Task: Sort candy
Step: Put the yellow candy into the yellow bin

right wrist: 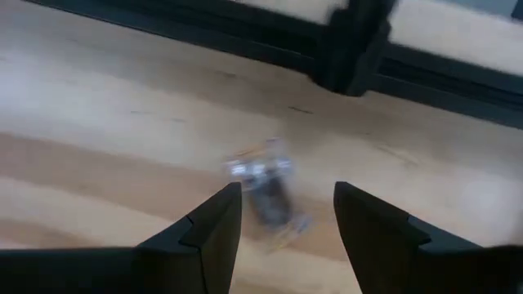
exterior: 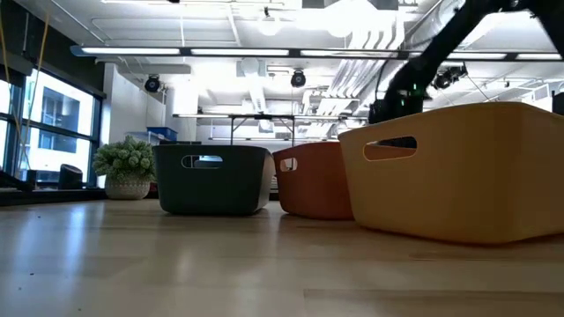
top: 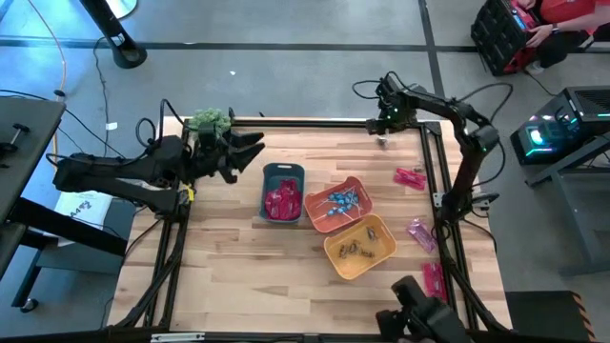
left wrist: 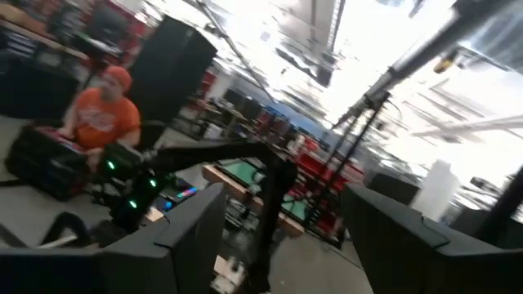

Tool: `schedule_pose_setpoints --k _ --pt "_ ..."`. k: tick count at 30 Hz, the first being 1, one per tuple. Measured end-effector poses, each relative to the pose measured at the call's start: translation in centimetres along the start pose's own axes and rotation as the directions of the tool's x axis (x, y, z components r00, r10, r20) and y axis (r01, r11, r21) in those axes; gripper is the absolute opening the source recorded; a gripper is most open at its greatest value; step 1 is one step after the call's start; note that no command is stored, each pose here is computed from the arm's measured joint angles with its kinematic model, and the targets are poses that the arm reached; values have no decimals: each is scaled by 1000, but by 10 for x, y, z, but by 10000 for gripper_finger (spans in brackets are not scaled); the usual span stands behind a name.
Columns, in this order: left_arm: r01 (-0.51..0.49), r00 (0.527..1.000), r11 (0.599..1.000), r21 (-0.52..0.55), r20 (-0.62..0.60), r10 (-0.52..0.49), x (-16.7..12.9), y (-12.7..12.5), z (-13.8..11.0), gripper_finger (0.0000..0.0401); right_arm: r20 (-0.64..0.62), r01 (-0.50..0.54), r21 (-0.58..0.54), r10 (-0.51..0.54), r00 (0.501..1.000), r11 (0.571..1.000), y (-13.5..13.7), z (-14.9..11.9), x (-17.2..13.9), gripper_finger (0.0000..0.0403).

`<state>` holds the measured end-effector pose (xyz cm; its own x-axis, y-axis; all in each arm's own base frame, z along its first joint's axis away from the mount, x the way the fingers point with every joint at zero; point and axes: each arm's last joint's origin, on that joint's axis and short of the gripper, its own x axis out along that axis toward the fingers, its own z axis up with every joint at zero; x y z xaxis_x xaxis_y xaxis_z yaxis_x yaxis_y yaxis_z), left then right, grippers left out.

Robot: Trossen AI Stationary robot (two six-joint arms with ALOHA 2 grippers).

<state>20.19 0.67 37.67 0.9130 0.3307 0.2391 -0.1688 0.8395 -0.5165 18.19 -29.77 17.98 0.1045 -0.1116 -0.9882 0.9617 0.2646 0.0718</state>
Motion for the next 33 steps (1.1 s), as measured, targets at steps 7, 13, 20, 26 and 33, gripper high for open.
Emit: schedule_pose_setpoints --k 7,13,20,26,33 --pt "-67 997 998 13 37 67 3 10 5 239 -101 -15 -80 7 995 997 -9 4 33 190" --pt "-83 996 996 26 31 82 4 16 6 239 -109 1 -196 -22 994 981 0 1 38 190" --pt "-73 997 996 59 0 74 6 22 7 239 -131 25 -273 -63 989 962 10 -5 38 175" --pt "-87 996 989 120 7 87 6 27 11 239 -158 48 -301 -99 982 952 20 -13 37 57" --pt "-61 997 981 182 49 52 -4 31 27 239 -128 43 -295 -84 988 955 28 -22 9 10"
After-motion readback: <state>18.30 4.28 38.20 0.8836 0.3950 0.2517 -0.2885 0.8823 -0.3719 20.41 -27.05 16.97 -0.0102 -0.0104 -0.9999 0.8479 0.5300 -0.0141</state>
